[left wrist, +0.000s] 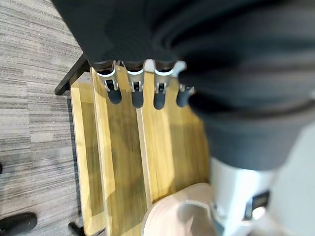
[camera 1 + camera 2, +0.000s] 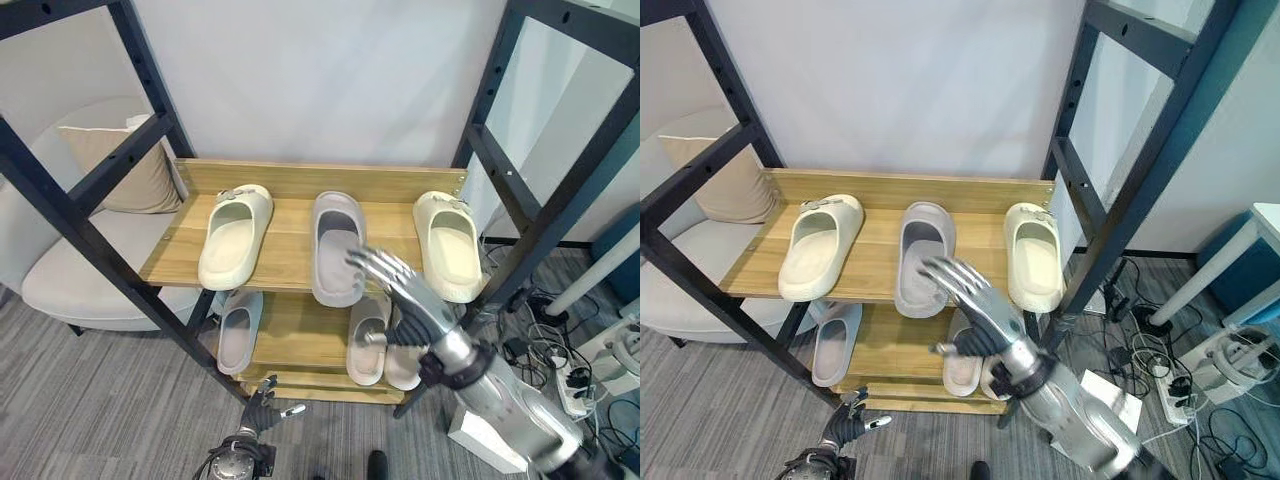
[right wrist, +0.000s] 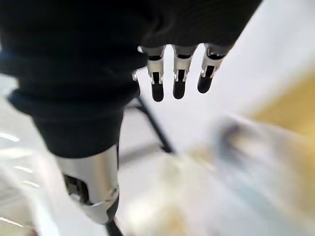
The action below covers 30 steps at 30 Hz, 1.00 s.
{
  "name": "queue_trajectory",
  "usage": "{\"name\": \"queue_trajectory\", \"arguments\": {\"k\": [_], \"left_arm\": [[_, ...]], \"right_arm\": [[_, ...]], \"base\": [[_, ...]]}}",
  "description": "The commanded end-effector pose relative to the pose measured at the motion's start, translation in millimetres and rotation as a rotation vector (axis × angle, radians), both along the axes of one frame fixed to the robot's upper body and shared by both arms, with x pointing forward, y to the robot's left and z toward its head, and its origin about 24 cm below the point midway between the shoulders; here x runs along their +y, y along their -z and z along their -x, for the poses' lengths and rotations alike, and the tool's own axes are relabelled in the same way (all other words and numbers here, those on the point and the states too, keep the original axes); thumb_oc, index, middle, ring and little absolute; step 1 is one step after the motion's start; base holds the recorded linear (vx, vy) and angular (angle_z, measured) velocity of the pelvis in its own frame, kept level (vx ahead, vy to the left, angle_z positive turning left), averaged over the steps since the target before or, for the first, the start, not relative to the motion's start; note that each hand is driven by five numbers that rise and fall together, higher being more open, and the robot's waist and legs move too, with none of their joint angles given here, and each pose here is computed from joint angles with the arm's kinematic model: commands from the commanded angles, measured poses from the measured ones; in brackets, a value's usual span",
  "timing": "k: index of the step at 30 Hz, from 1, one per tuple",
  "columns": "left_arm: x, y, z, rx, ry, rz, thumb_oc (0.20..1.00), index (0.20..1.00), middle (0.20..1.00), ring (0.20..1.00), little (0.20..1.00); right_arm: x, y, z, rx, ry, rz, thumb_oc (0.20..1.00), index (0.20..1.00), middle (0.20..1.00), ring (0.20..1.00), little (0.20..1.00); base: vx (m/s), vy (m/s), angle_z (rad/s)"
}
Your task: Arrange the slippers neatly on the shoe rack.
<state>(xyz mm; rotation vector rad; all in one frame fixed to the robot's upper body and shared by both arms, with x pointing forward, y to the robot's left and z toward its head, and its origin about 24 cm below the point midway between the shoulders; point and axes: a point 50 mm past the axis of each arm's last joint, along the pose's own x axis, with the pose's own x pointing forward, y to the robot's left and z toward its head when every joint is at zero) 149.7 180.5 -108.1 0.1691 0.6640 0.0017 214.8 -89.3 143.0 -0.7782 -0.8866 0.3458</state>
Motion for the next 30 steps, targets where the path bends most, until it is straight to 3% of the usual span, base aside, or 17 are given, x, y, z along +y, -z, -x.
{"name": "queue_trajectory", "arguments": {"k": [1,4,9,13,22,30], "left_arm": [[6.5,-13.3,-25.8,-0.113,-0.055,-0.002,1.0,1.0,1.0,1.0,1.0],[6.0,-10.8,-21.5,-0.095,-0.07,0.008,1.0,1.0,1.0,1.0,1.0],[11.5,-4.5,-8.6,-0.05,-0.097,0.025,1.0,1.0,1.0,1.0,1.0],[24.0,-0.8,2.4,-0.017,-0.101,0.017,1.0,1.0,1.0,1.0,1.0],[25.4,-4.0,-6.7,-0.031,-0.064,0.028,1.0,1.0,1.0,1.0,1.0],[26.9,-1.2,-2.5,-0.009,-0.085,0.037,1.0,1.0,1.0,1.0,1.0]], "right_arm": [[-4.5,-29.5,3.2,-0.11,-0.005,-0.164,1.0,1.0,1.0,1.0,1.0],[-5.5,-46.6,-2.0,-0.184,0.023,-0.241,1.0,1.0,1.0,1.0,1.0],[-21.3,-48.4,-32.3,-0.208,0.193,-0.204,1.0,1.0,1.0,1.0,1.0],[-44.1,-19.9,-73.8,-0.081,0.398,-0.089,1.0,1.0,1.0,1.0,1.0],[-36.6,18.2,-127.4,0.148,0.516,0.106,1.0,1.0,1.0,1.0,1.0],[-57.8,22.1,-127.2,0.183,0.602,0.067,1.0,1.0,1.0,1.0,1.0]], "base": [[-0.01,0.031,0.19],[-0.01,0.03,0.06],[0.01,0.034,0.11],[0.06,0.053,0.12],[0.04,0.039,0.15],[0.01,0.007,0.08]]}}
